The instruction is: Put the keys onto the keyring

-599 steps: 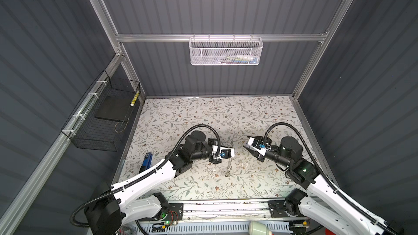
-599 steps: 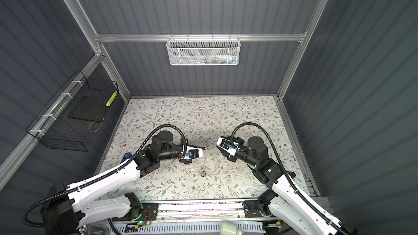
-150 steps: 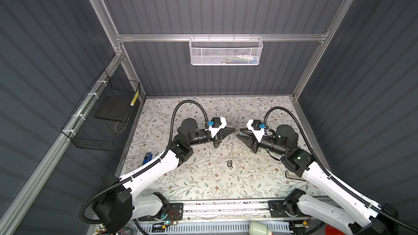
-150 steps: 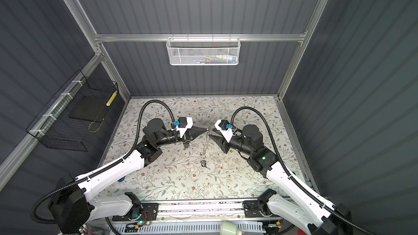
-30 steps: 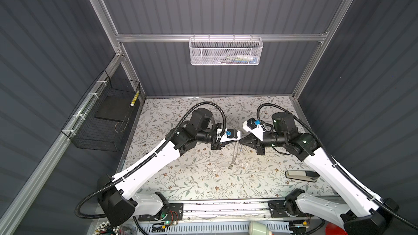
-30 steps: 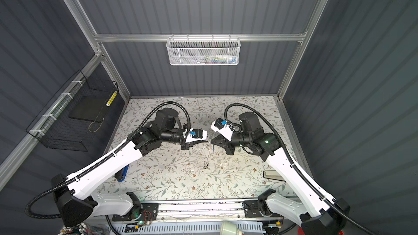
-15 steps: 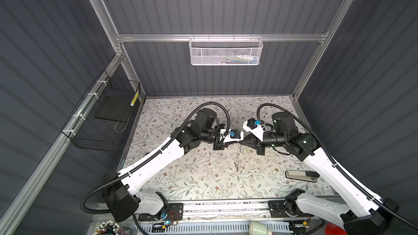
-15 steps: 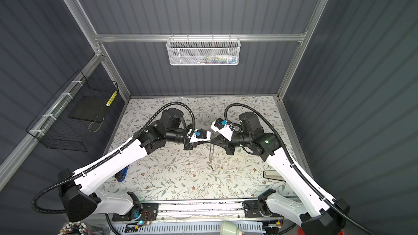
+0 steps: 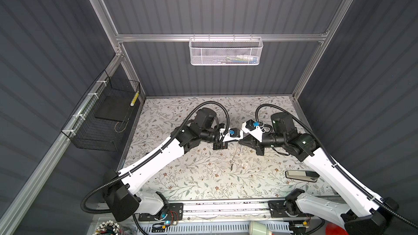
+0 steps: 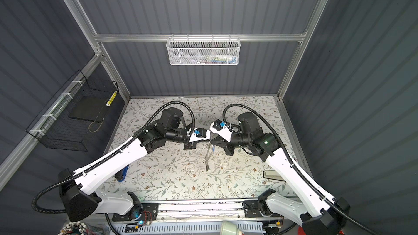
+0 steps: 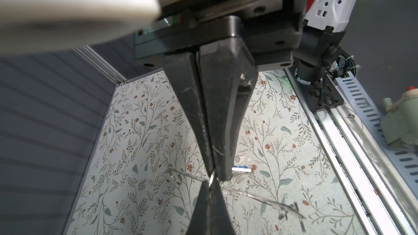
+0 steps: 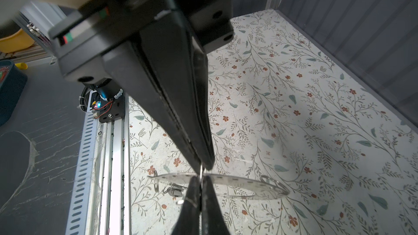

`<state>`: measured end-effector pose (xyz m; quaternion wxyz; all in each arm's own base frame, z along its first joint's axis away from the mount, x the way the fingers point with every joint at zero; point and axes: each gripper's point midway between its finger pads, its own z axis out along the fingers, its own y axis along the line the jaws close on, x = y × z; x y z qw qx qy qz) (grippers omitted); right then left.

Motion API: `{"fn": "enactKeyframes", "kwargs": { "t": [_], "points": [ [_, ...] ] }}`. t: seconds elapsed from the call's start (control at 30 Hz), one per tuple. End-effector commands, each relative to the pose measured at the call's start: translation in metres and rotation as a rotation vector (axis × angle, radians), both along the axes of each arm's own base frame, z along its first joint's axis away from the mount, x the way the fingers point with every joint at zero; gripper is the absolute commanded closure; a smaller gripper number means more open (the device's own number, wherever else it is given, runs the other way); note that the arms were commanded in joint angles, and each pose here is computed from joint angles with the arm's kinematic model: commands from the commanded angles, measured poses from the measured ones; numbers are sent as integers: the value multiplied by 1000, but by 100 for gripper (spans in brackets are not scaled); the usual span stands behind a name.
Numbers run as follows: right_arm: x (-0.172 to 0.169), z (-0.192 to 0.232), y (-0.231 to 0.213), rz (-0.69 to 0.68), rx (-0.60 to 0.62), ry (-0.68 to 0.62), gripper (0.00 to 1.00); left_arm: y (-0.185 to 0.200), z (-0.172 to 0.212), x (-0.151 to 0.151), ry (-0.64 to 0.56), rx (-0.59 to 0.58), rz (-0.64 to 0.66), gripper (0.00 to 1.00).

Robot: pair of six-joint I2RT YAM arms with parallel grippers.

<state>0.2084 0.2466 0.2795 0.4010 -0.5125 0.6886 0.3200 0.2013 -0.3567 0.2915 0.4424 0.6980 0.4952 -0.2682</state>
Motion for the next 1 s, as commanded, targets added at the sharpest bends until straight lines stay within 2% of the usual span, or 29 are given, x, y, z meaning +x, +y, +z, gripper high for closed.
{"fn": "enactKeyframes", "kwargs": {
  "t": [0.0, 0.07, 0.2, 0.37, 0.63, 0.97],
  "points": [
    [-1, 11, 3, 7, 27, -29, 96, -8, 11, -4, 20, -35, -33, 100],
    [1, 13, 0, -16, 26, -49, 88, -9, 12, -1, 39, -52, -6, 100],
    [5, 14, -15, -110, 46, -128, 67, -11, 24, 1, 73, -163, 31, 100],
    [-6, 22, -26, -151, 122, -213, 53, -13, 39, 0, 123, -272, 33, 100],
    [-10, 17, -35, -196, 135, -223, 51, -13, 53, -3, 182, -394, 31, 100],
    [4, 18, -31, -233, 164, -219, 53, -14, 58, -4, 225, -445, 34, 100]
  ]
}}
